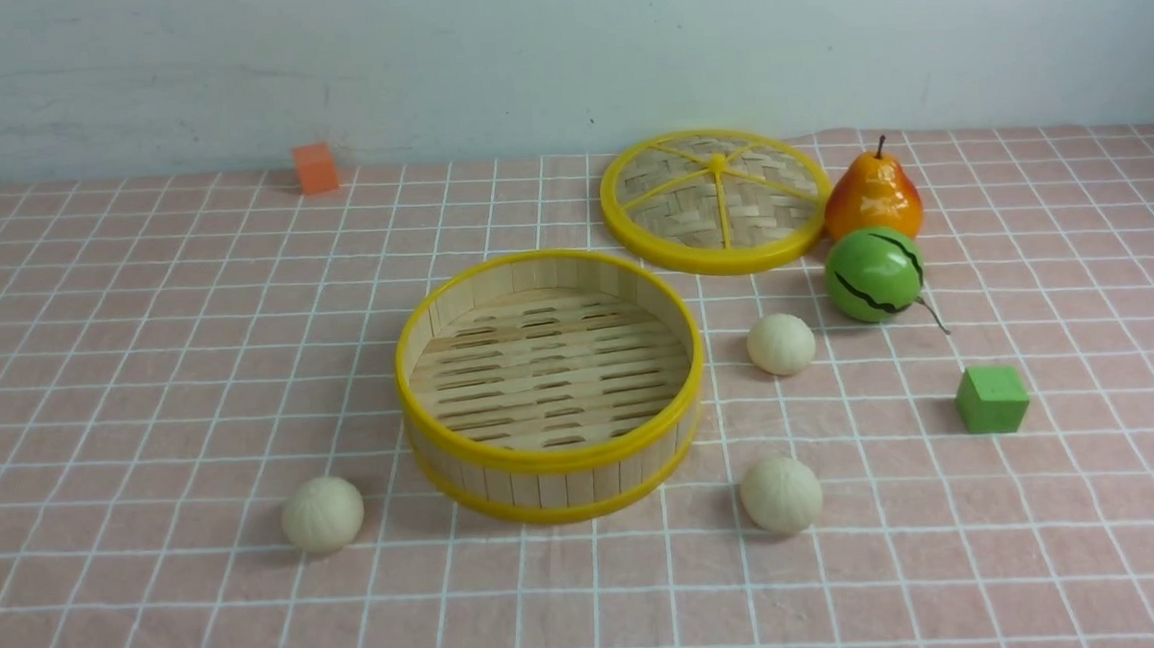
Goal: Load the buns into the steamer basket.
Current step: Use the left arm to grab a steamed stuffed bun, then use the left arm to put the steamed stuffed bun into the steamer, then use the right arm to grab a steamed stuffed bun, then use the right arm to put the steamed stuffed bun into the steamer, then use the right arm to grab a steamed stuffed bun, then use the right arm to put the steamed stuffed bun into the steamer
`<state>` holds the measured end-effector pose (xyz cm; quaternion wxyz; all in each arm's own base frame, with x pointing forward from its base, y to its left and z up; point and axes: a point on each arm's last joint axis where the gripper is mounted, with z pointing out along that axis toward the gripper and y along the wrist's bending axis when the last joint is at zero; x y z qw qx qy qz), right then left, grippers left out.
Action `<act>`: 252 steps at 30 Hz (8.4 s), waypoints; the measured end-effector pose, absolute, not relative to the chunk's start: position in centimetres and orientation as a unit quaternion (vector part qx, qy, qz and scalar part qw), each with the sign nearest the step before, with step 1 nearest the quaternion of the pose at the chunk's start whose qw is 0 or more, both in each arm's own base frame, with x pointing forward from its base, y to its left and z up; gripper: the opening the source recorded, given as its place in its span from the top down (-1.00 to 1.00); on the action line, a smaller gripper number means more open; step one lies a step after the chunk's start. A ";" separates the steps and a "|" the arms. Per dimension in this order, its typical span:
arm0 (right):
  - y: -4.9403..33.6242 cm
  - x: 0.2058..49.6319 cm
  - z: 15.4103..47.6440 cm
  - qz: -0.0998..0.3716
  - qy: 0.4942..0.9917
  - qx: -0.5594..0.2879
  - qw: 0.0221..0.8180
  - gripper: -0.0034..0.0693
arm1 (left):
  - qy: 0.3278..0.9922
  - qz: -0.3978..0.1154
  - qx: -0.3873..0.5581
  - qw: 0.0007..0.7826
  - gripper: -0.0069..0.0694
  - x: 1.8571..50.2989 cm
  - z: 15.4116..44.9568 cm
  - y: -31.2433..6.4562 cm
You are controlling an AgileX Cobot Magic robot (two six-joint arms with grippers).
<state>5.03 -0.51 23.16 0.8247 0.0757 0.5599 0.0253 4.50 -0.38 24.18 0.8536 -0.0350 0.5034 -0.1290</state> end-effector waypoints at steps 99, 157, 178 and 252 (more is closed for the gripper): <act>11.6 23.1 27.5 0.193 0.921 -0.198 0.275 0.07 | 0.928 -0.072 0.089 0.355 -0.59 38.1 33.3 -15.5; 25.3 43.5 32.5 0.059 0.885 -0.274 0.371 -0.95 | 0.867 -0.059 0.007 0.495 0.85 9.7 27.4 -1.8; 16.2 49.6 19.2 -0.003 0.979 -0.103 0.177 -0.09 | 0.866 -0.058 0.009 0.497 0.81 9.7 27.4 -1.8; 27.7 42.3 21.1 0.041 0.931 -0.334 0.142 0.44 | 0.868 -0.081 -0.003 0.490 0.71 9.7 27.3 -2.1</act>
